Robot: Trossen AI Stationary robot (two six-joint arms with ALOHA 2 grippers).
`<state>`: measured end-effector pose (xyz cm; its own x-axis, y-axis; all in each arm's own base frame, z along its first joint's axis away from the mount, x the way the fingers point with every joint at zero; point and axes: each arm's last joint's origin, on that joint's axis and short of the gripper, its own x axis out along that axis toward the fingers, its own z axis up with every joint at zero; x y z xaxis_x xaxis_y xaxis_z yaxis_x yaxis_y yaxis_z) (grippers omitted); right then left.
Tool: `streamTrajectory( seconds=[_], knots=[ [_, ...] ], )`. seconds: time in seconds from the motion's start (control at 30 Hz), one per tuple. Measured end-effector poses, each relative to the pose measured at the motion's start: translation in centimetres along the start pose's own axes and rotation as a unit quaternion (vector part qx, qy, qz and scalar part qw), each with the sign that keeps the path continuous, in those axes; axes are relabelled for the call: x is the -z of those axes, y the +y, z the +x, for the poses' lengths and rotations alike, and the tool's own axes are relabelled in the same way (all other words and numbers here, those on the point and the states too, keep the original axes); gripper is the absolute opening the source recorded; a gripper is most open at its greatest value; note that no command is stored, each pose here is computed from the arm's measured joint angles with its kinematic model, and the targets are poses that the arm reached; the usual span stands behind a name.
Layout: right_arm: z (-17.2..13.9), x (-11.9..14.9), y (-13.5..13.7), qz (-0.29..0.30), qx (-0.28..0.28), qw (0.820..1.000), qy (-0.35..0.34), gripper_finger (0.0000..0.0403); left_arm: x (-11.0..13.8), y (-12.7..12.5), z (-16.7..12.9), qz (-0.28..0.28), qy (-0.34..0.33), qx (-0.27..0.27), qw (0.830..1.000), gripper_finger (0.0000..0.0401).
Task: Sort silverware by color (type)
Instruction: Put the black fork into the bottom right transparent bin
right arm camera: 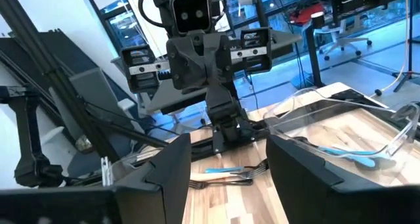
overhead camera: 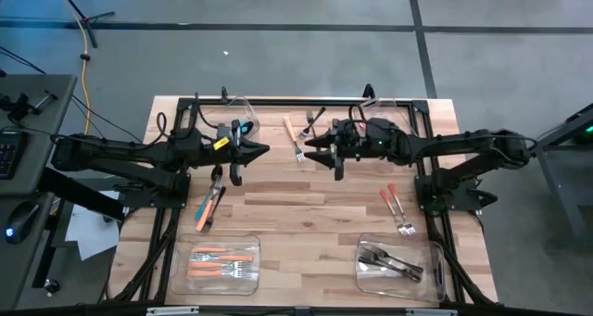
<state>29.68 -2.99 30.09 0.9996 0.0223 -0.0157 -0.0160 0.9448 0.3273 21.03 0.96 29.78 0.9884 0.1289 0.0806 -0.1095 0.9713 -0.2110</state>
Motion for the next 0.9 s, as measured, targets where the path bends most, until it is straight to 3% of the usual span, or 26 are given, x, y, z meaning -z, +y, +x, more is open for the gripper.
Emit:
streamTrajectory(
  seconds=[0.33, 0.47, 0.67, 0.9],
  knots=[
    [0.0, 0.01, 0.01, 0.0, -0.002, 1.0, 0.001, 0.0171, 0.03, -0.02, 0.0, 0.0, 0.002, 0.002, 1.0, 0.0],
    [0.0, 0.01, 0.01, -0.005, -0.002, 1.0, 0.001, 0.0124, 0.08, -0.01, 0.0, 0.0, 0.004, 0.003, 1.0, 0.0],
    [0.0, 0.01, 0.02, -0.018, -0.002, 1.0, 0.001, 0.0013, 0.17, 0.01, 0.0, 0.001, 0.009, 0.001, 1.0, 0.0],
    [0.0, 0.04, 0.11, -0.022, -0.019, 1.0, 0.006, 0.0005, 0.17, 0.01, 0.0, 0.001, 0.009, 0.001, 1.0, 0.0]
  ],
)
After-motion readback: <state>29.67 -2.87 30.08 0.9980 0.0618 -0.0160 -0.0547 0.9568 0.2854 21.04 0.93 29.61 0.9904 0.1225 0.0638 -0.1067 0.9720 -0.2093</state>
